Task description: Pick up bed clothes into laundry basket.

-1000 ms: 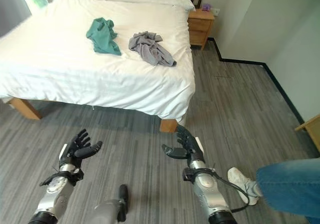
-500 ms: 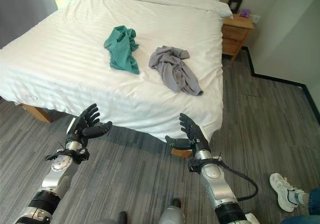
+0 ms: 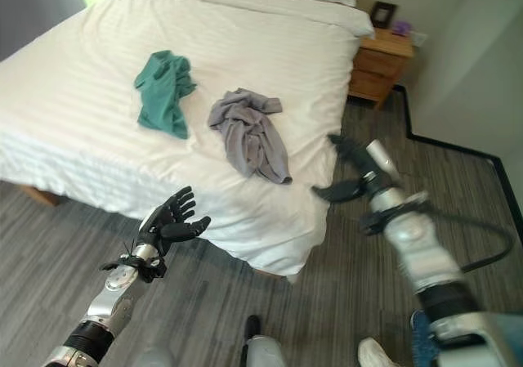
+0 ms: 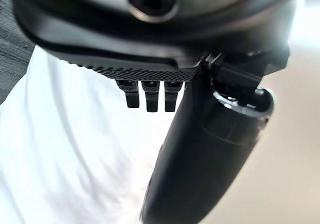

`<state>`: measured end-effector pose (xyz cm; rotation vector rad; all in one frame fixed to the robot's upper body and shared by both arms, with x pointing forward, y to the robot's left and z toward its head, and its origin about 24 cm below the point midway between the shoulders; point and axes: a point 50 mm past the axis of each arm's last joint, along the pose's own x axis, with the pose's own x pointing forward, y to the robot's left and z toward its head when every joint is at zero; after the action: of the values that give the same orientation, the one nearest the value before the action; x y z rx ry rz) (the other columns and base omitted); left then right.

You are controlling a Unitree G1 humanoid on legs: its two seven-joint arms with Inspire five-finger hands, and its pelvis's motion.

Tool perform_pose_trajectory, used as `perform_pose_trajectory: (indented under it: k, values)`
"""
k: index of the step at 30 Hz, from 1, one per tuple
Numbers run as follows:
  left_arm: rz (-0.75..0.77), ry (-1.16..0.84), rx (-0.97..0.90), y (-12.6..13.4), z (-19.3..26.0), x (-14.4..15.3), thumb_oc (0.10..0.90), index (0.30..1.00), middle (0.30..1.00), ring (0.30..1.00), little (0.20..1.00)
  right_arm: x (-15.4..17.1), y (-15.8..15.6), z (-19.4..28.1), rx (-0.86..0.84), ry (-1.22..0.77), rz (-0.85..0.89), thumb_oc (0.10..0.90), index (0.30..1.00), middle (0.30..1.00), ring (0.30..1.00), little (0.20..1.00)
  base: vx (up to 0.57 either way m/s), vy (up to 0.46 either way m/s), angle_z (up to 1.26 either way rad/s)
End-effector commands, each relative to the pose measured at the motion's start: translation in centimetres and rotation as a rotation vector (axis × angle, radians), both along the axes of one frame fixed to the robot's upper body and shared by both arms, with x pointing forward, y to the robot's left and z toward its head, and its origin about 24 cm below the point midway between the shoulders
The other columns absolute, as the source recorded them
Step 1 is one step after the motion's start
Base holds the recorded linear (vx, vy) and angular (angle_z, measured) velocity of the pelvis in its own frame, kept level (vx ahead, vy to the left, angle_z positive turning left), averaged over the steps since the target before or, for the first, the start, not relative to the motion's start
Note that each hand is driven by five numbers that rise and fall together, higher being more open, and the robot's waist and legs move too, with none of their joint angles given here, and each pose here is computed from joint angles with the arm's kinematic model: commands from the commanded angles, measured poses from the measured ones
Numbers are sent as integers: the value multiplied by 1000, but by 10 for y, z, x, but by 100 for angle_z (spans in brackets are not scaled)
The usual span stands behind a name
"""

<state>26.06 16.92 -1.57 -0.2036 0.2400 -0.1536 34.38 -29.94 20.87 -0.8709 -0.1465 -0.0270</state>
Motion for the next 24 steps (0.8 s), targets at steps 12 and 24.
perform_pose_trajectory:
  k: [12, 24]
  values:
    - [-337, -211, -84, -37, 48, -15, 800, 900, 900, 900, 900, 37, -15, 127, -123, -250, -363, 800, 900, 900, 900, 900, 220, -3, -21]
    - [-475, -270, -89, -58, 66, -17, 800, 900, 900, 900, 900, 40, -7, 138, -131, -286, -389, 800, 900, 900, 900, 900, -6, 38, 11]
